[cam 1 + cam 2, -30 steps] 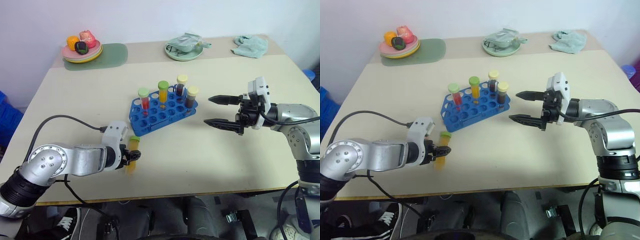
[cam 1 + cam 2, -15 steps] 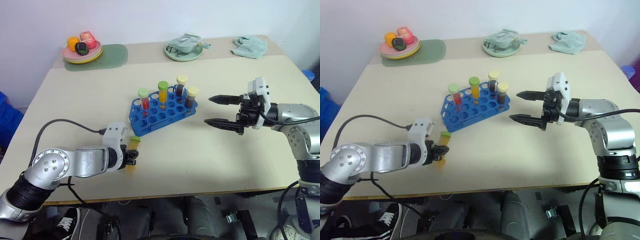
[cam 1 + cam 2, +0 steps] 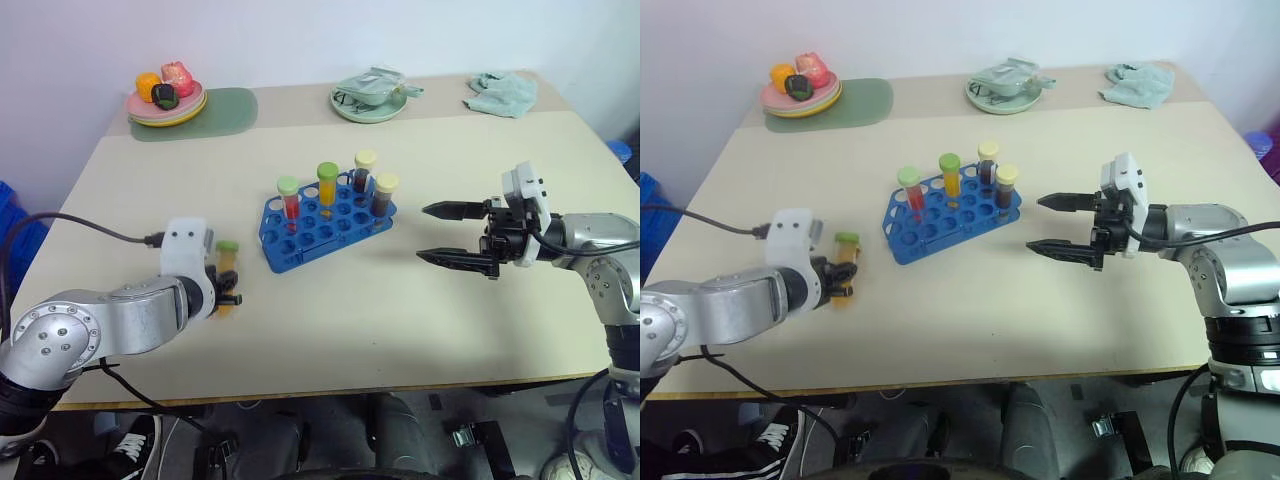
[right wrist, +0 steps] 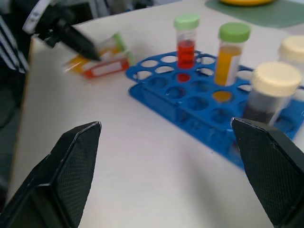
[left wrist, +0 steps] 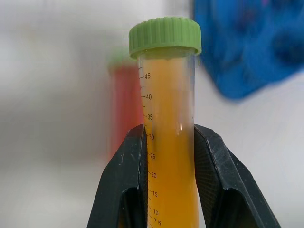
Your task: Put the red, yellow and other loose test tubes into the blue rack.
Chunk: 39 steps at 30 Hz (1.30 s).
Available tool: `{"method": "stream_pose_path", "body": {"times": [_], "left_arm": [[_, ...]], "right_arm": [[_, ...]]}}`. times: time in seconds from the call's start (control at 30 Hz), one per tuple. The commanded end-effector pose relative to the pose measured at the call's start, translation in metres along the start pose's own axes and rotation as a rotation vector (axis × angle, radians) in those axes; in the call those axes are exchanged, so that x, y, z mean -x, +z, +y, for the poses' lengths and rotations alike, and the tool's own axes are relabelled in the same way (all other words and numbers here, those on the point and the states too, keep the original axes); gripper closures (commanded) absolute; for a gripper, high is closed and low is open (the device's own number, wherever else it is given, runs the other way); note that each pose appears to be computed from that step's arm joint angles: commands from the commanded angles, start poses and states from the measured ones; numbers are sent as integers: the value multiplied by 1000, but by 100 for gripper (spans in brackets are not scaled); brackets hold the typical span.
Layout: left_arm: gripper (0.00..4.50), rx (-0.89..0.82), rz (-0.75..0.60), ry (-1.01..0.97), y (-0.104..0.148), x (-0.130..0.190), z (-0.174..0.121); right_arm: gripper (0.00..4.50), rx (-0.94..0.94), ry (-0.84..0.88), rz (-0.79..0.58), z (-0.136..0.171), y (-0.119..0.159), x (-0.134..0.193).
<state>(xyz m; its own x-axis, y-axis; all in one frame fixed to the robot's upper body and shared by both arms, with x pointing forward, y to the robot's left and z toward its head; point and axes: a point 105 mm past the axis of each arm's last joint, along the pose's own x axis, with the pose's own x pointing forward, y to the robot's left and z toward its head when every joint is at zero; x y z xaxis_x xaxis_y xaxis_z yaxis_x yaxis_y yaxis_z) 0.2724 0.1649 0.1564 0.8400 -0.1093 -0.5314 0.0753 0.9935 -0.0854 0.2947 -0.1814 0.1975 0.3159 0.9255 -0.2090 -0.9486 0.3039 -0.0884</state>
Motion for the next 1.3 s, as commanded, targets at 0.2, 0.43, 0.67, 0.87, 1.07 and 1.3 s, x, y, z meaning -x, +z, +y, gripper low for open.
{"method": "stream_pose_path", "body": {"times": [0.2,0.43,0.67,0.87,1.07,1.3], "left_arm": [[376,-142,-517,-243,64,17,-29],[376,-340,-775,-441,85,10,-53],[376,-497,-923,-653,82,-13,-88],[376,-603,-1033,-721,80,-34,-120],[376,-635,-1072,-723,79,-51,-134],[376,-669,-1046,-733,66,-73,-146]], "right_arm": [[0,64,-12,-44,-3,18,1],[0,74,-34,-55,-8,22,1],[0,83,-57,-67,-9,27,-1],[0,79,-90,-66,-9,29,5],[0,67,-117,-49,-8,28,13],[0,65,-136,-42,-8,29,17]]}}
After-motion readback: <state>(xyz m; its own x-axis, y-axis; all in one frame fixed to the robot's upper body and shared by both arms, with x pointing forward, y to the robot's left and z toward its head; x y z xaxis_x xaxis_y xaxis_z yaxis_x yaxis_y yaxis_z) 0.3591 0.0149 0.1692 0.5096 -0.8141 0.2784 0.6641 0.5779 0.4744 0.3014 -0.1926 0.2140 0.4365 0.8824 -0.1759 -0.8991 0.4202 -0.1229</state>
